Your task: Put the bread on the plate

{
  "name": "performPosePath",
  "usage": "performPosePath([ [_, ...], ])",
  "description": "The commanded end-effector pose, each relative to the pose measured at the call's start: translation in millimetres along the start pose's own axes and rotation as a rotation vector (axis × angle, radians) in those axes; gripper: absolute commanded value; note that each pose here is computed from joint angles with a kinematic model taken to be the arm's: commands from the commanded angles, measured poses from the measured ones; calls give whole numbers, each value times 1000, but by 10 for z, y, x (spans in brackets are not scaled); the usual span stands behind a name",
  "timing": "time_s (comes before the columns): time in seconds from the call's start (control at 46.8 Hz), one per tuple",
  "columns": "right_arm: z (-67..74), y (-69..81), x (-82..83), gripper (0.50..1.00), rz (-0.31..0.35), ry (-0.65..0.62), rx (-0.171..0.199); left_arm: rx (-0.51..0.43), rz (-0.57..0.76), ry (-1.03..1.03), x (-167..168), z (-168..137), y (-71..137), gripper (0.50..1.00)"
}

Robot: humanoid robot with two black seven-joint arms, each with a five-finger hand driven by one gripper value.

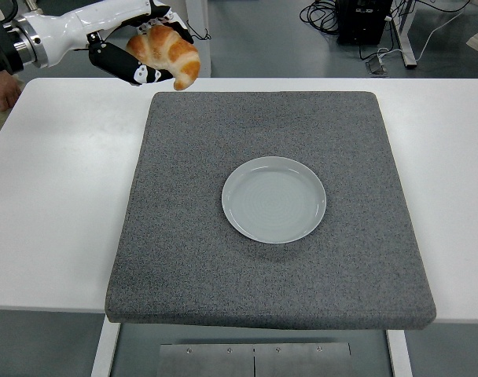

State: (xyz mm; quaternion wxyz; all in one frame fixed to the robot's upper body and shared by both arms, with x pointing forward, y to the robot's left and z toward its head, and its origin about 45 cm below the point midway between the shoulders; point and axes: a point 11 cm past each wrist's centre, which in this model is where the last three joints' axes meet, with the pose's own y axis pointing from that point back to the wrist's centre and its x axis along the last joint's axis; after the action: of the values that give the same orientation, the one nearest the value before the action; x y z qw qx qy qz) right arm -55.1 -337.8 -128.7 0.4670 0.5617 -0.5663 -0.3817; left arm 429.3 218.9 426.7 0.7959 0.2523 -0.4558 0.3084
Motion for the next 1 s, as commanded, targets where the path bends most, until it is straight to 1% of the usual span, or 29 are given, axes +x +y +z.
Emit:
performPosePath([
  [0.0,1,0,0,1000,0,0,-1,-17,-9,2,-33,52,-52,500],
  [0.214,1,0,0,1000,0,0,-1,-84,-35,-10,-47,307,-223,500],
  [0.321,-1,0,0,1000,0,0,0,-103,-53,-14,-53,366,-248,500],
  [0.47,1,0,0,1000,0,0,-1,-160,-73,-19,-120,577,-396,500],
  [0.62,-1,0,0,1000,0,0,0,-196,-92,-24,-207,713,-505,500],
  [0.769,-1,0,0,1000,0,0,0,-212,-123,-21,-339,780,-615,500],
  [0.983,-1,0,0,1000,0,0,0,-237,-135,-15,-414,901,-772,500],
])
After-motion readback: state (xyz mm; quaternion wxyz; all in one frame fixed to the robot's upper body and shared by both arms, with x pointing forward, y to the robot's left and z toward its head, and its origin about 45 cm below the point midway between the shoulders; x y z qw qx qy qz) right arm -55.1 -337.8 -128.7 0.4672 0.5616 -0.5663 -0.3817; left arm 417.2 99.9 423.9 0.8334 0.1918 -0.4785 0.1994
